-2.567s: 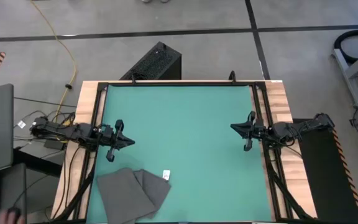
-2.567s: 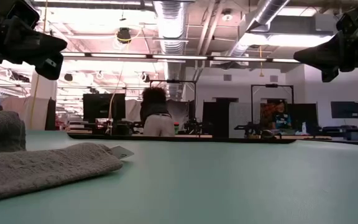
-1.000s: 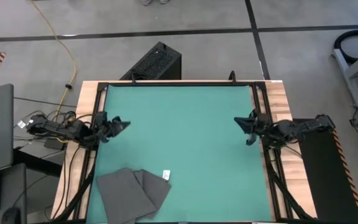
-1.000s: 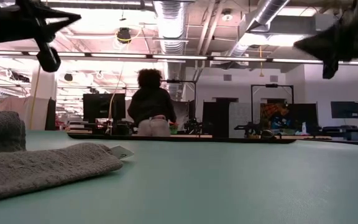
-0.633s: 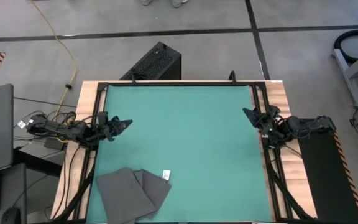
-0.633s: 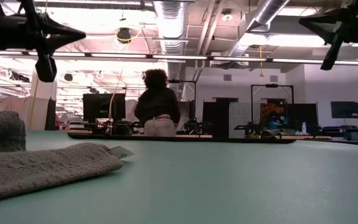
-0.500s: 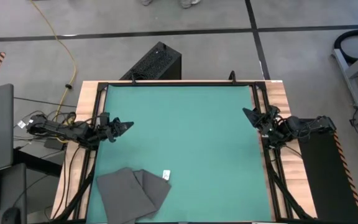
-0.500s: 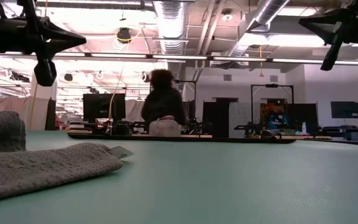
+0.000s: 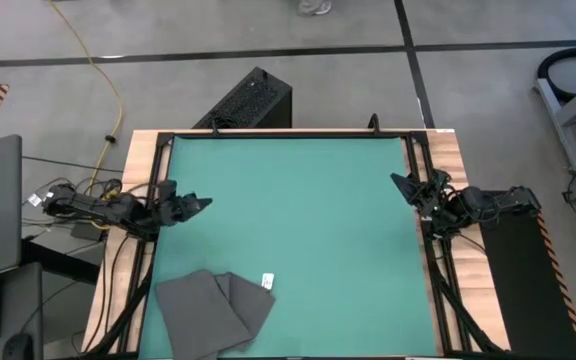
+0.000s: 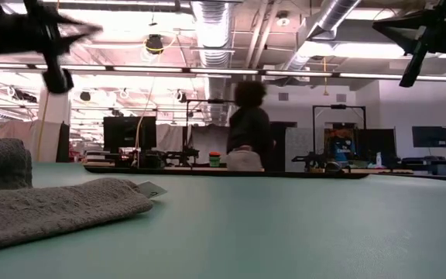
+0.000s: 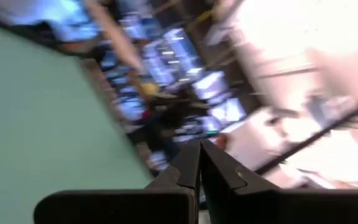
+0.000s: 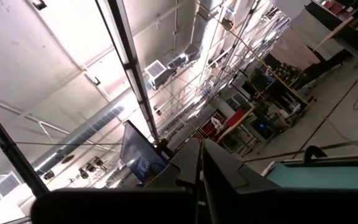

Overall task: Roll towel
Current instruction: Fold the microfiber towel

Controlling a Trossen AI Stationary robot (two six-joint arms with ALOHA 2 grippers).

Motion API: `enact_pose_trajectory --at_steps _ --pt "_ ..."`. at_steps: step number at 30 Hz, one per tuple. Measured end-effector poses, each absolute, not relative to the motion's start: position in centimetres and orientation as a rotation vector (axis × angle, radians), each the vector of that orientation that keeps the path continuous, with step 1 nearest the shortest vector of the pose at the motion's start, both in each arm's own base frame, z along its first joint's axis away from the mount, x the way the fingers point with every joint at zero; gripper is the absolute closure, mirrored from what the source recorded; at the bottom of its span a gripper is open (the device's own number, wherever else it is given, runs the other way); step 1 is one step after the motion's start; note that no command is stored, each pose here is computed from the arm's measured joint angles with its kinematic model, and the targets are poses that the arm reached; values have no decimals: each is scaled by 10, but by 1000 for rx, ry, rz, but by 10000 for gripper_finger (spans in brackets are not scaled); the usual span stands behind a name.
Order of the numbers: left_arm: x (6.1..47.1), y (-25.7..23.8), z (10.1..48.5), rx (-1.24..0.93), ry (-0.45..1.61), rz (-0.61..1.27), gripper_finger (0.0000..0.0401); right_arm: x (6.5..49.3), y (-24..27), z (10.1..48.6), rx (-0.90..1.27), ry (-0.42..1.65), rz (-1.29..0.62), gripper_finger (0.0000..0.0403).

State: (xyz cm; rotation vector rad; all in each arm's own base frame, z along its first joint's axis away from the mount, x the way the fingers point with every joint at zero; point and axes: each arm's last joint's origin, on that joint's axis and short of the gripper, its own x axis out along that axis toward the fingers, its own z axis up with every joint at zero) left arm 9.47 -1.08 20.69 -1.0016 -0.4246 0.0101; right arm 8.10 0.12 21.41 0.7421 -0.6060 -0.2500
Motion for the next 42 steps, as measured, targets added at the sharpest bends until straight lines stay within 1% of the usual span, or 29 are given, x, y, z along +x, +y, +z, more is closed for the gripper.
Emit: enact_pose_trajectory --at_steps 3,5,8,12,16,18,21,23,26,28,30,33,37,39,42 --pt "87 -13 230 -895 -517 -154 386 80 1 215 789 -624 -232 358" --pt "80 -12 252 -826 -569 -201 374 79 1 220 798 -644 -226 358" --pt "70 -10 286 -725 -612 -184 355 73 -1 236 793 -686 -214 356" --pt "62 -9 333 -589 -618 -159 331 64 -2 263 754 -735 -211 355" --pt "67 -13 377 -477 -534 -228 313 63 -1 288 658 -727 -178 355" --pt "74 -17 395 -441 -460 -276 306 69 1 298 612 -681 -187 355" --pt "86 -22 411 -421 -270 -321 295 85 4 308 562 -564 -215 354" --pt "93 -25 413 -444 -64 -320 289 98 7 313 524 -469 -236 352" --pt "96 -28 400 -514 362 -286 284 120 12 316 473 -325 -266 338" --pt "98 -30 387 -553 609 -254 284 135 16 317 456 -252 -279 321" --pt "99 -34 375 -555 794 -261 284 151 20 319 444 -205 -288 296" --pt "101 -39 361 -582 960 -267 284 176 25 316 407 -126 -304 250" --pt "104 -44 347 -675 1108 -168 284 205 30 306 369 -31 -327 192" --pt "105 -48 344 -667 1148 -182 284 216 33 305 364 -11 -305 173" --pt "104 -53 344 -638 1162 -195 284 233 39 295 352 56 -262 162"
